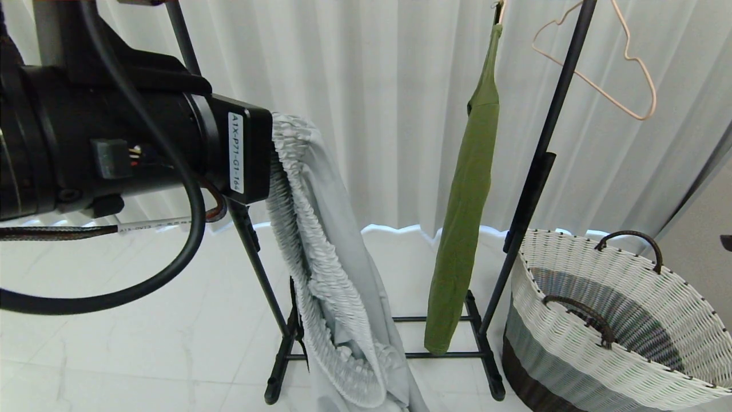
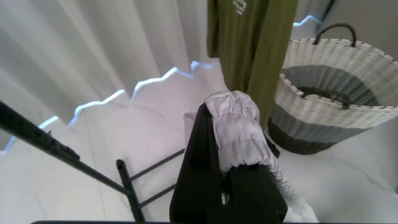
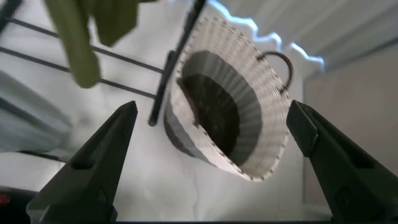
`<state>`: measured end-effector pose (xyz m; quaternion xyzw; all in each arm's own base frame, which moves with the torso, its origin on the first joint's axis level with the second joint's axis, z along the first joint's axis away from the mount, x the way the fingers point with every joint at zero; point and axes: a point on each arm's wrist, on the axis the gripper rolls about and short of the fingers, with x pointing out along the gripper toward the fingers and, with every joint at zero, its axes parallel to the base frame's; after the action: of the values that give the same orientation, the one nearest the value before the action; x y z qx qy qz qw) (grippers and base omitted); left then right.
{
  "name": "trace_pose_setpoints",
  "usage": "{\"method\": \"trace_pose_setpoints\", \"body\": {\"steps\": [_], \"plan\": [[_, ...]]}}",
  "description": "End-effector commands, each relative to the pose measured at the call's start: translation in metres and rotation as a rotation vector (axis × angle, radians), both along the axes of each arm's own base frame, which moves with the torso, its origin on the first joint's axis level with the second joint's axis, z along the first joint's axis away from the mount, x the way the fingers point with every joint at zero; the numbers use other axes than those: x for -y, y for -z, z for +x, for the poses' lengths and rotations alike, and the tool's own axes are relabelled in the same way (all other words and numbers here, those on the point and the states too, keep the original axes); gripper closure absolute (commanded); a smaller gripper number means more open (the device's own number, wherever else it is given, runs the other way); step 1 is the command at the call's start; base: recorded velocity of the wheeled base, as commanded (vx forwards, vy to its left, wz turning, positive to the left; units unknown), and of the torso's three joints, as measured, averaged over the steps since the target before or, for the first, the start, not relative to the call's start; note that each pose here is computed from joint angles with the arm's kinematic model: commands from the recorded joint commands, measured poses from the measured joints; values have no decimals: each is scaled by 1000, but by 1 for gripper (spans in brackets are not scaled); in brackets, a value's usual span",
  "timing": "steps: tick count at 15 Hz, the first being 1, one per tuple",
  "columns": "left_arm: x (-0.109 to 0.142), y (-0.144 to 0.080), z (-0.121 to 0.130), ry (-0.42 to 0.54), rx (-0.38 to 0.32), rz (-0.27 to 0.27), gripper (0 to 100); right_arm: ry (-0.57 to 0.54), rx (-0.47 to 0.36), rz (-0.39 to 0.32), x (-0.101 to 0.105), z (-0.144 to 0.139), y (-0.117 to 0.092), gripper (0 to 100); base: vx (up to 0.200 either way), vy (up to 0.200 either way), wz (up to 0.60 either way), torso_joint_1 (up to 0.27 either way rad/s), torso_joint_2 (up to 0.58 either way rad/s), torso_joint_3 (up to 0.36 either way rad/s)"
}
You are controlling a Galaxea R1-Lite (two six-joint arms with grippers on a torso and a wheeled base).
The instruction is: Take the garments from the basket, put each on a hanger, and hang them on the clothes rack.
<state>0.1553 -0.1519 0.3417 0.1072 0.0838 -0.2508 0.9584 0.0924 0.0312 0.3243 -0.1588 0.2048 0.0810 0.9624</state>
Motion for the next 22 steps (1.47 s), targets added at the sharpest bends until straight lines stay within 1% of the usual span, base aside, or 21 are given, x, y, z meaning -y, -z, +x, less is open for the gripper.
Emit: {"method": "trace_pose_setpoints", "body": {"steps": [1,2,4,5,6,7,10,14,18,22], "plan": [[-3,-2,1,-13,5,-5,100,65,-3,-2,7,-2,4,0,0,0,0,0,0,0],[-5,-2,0,-16,7,-6,100,87,-12,-4,9,-1,7,0,0,0,0,0,0,0],[-6,-1,-1,-14,7,-5,100,95,0,18,11,-2,8,0,0,0,0,0,0,0],[-9,-4,-4,-8,40,33,100,92,17,64,11,-2,9,0,0,0,0,0,0,0],[-12,-5,-4,-6,61,64,100,82,19,69,11,-3,12,0,0,0,0,0,0,0],[-14,-6,-2,-18,71,72,100,84,22,74,11,-5,15,0,0,0,0,0,0,0],[-16,-7,-2,-26,73,70,100,85,29,76,12,-7,15,0,0,0,0,69,-235,-209],[-18,-9,-1,-37,78,65,100,88,30,75,12,-7,15,0,0,0,0,160,-485,-286],[-26,-10,4,-80,80,63,100,107,26,74,14,-6,16,0,0,0,0,183,-466,-288],[-29,-8,4,-92,77,66,100,108,17,72,14,-5,19,0,0,0,0,205,-482,-278]]}}
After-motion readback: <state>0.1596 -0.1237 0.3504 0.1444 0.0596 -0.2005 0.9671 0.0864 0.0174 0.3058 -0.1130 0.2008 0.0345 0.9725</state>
